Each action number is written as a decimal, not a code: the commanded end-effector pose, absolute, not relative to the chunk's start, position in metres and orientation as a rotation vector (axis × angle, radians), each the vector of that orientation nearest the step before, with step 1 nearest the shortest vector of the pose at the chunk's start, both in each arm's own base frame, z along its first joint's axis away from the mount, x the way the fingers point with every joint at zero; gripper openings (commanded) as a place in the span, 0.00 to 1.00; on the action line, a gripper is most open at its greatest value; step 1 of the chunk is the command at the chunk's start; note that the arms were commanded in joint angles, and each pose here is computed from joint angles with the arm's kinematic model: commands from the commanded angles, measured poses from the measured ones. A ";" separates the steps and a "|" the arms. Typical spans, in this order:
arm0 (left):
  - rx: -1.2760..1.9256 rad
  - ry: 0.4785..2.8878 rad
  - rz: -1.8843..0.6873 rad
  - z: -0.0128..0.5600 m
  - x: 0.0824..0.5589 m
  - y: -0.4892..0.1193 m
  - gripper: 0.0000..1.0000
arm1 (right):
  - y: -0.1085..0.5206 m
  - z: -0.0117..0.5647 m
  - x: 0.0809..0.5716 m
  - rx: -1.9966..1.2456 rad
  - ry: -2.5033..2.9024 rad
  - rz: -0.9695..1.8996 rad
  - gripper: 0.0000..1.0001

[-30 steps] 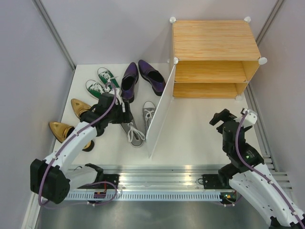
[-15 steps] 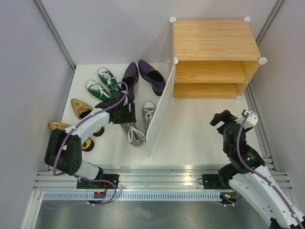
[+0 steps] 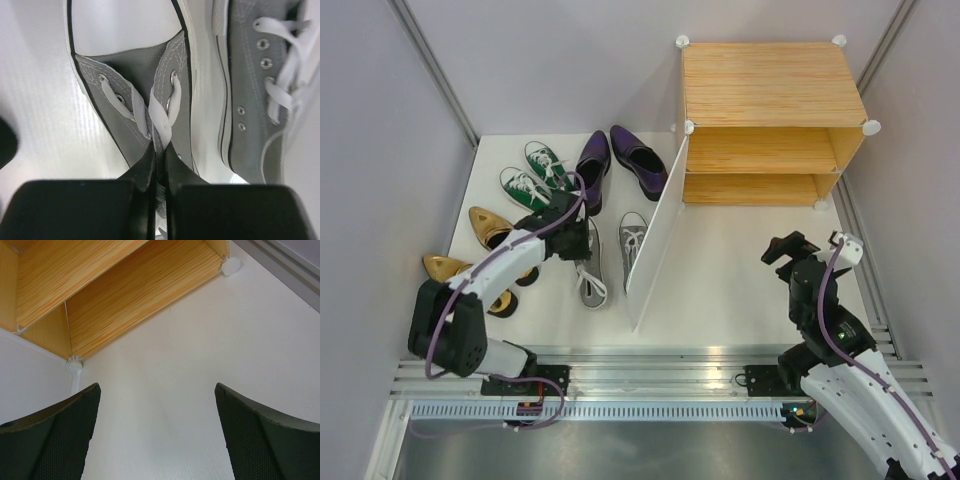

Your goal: Place and organize the shoes in the shoe cabinet

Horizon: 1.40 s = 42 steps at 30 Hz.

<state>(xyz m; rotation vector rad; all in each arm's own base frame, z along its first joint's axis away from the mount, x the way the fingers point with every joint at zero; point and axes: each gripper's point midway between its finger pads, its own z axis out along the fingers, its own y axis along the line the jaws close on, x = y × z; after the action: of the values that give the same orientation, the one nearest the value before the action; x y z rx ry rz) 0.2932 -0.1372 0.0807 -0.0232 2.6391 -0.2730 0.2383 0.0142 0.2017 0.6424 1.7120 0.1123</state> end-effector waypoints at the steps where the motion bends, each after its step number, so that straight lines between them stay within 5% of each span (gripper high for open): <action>1: -0.042 2.398 -0.274 0.155 0.304 -0.126 0.02 | 0.018 0.205 0.242 0.623 1.707 0.121 0.98; 11: -0.109 1.899 -0.454 0.387 0.269 -0.110 0.02 | 0.028 0.236 0.235 0.533 1.662 0.225 0.98; 15: -0.021 1.782 -0.537 0.467 0.257 -0.144 0.02 | 0.024 0.259 0.223 0.545 1.580 0.294 0.98; 21: 0.162 1.734 -0.570 0.511 0.259 -0.235 0.02 | 0.010 0.272 0.207 0.624 1.531 0.323 0.95; 29: 0.436 1.732 -0.634 0.491 0.219 -0.380 0.02 | -0.073 0.291 0.154 1.007 1.330 0.108 0.93; 36: 0.590 1.973 -0.634 0.360 0.222 -0.477 0.02 | -0.083 0.293 0.140 1.041 1.276 0.131 0.87; 42: 0.606 2.137 -0.554 0.265 0.240 -0.500 0.02 | -0.085 0.288 0.139 1.050 1.289 0.104 0.87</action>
<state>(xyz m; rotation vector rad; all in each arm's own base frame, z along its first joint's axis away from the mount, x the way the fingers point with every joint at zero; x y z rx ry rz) 0.2274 -0.4793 0.2688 0.7056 2.1348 -0.4478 0.1415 -0.0803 0.2923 1.0312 1.2865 0.1454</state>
